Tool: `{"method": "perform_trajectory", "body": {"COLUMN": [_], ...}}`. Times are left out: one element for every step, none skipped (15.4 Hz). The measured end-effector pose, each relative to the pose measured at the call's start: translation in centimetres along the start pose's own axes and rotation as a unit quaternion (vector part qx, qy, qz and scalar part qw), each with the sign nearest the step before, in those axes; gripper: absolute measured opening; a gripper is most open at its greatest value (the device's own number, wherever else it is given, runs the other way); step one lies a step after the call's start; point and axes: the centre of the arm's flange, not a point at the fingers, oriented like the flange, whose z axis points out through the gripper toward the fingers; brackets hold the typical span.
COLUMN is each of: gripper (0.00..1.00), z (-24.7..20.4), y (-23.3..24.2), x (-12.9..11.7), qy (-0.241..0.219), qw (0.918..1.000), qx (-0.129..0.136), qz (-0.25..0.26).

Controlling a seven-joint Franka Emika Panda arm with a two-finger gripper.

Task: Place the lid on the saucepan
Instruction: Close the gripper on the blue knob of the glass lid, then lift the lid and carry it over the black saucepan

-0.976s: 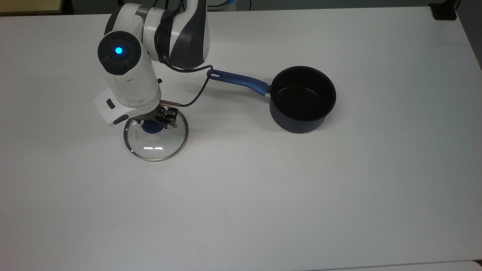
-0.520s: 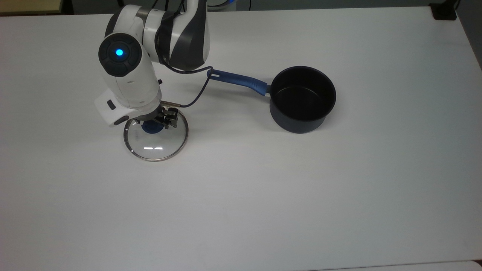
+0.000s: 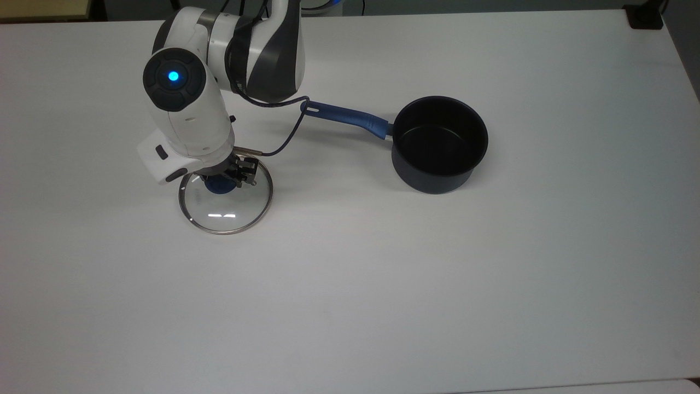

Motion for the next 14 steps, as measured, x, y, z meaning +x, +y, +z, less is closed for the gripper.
{"method": "perform_trajectory", "body": {"gripper": [0.61, 0.61, 0.61, 0.61, 0.61, 0.61, 0.61, 0.61, 0.61, 0.61, 0.61, 0.61, 0.61, 0.61], "z": [0.0, 0.0, -0.1, -0.3, -0.8, -1.8, -2.7, -3.9, -5.2, -6.4, -7.6, -9.2, -10.1, -11.1], "y": [0.0, 0.0, 0.0, 0.0, 0.1, 0.2, 0.3, 0.4, 0.3, 0.3, 0.2, -0.1, -0.6, -2.2], "x": [0.0, 0.0, 0.0, 0.0, -0.1, -0.2, -0.5, -0.8, -1.2, -1.6, -1.9, -2.2, -2.3, -2.5], "qy": [0.0, 0.0, 0.001, 0.002, 0.005, 0.009, 0.007, 0.003, -0.001, -0.003, -0.002, 0.007, 0.011, 0.016], "qw": [1.0, 1.0, 1.0, 1.0, 1.0, 1.0, 1.0, 1.0, 0.9998, 0.9996, 0.9993, 0.9989, 0.9987, 0.9986], "qx": [0.0, 0.0, 0.0, 0.0, 0.001, 0.002, 0.003, 0.007, 0.015, 0.023, 0.029, 0.034, 0.037, 0.037], "qz": [0.0, 0.0, 0.0, 0.0, 0.001, 0.002, 0.002, 0.005, 0.01, 0.018, 0.025, 0.032, 0.035, 0.034]}}
